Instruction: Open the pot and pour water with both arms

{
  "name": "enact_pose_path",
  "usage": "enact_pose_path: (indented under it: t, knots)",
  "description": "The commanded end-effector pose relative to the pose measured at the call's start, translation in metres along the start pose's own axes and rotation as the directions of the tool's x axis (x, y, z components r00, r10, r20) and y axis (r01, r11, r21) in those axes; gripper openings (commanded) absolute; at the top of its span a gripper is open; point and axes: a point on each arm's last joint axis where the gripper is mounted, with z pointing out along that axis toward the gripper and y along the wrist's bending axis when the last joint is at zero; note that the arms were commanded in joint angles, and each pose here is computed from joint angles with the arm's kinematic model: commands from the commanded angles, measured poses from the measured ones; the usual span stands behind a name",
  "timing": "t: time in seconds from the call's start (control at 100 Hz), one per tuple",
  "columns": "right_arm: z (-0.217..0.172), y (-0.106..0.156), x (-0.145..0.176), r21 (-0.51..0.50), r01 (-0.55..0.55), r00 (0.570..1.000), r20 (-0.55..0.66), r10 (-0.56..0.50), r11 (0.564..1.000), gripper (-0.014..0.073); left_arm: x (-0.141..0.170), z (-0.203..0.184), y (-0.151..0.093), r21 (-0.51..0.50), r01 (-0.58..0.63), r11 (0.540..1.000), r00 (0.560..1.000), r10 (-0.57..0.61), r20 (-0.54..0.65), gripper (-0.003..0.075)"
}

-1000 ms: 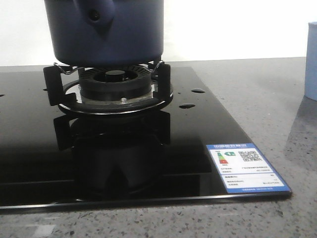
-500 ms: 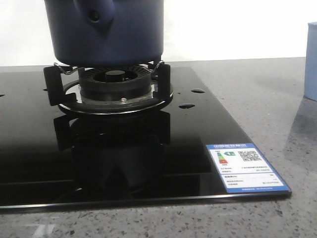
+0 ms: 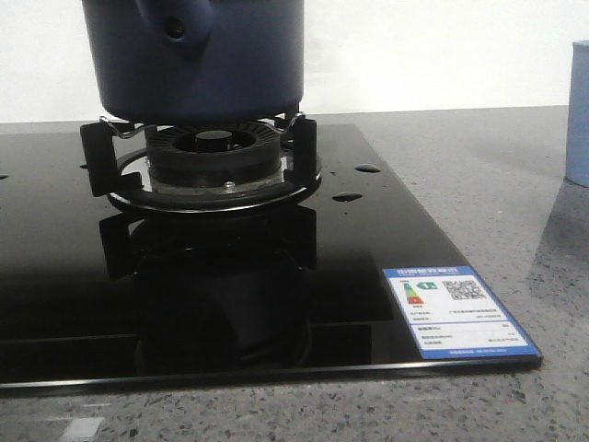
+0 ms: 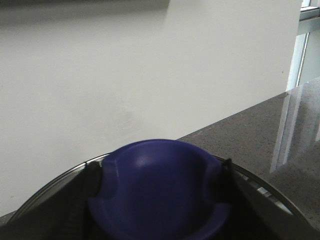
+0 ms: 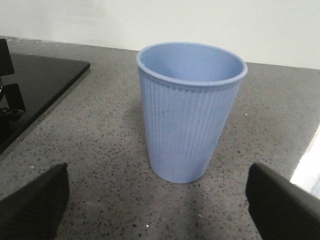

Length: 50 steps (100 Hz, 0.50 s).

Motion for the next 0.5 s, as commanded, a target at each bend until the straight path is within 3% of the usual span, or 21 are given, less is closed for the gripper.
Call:
enact_pose_path:
  t: [0.0, 0.49]
  knots:
    - [0.0, 0.001, -0.012, -0.021, -0.004, 0.998, 0.063, 0.006, 1.0, 0.065, -0.03, -0.007, 0.002, -0.031, -0.001, 1.0, 0.984, 0.006, 0.179, 0.0397]
    - [0.001, 0.002, -0.012, -0.03, -0.003, 0.998, 0.064, 0.005, 1.0, 0.065, -0.019, 0.001, 0.0, -0.019, -0.005, 1.0, 0.993, 0.007, 0.117, 0.0396]
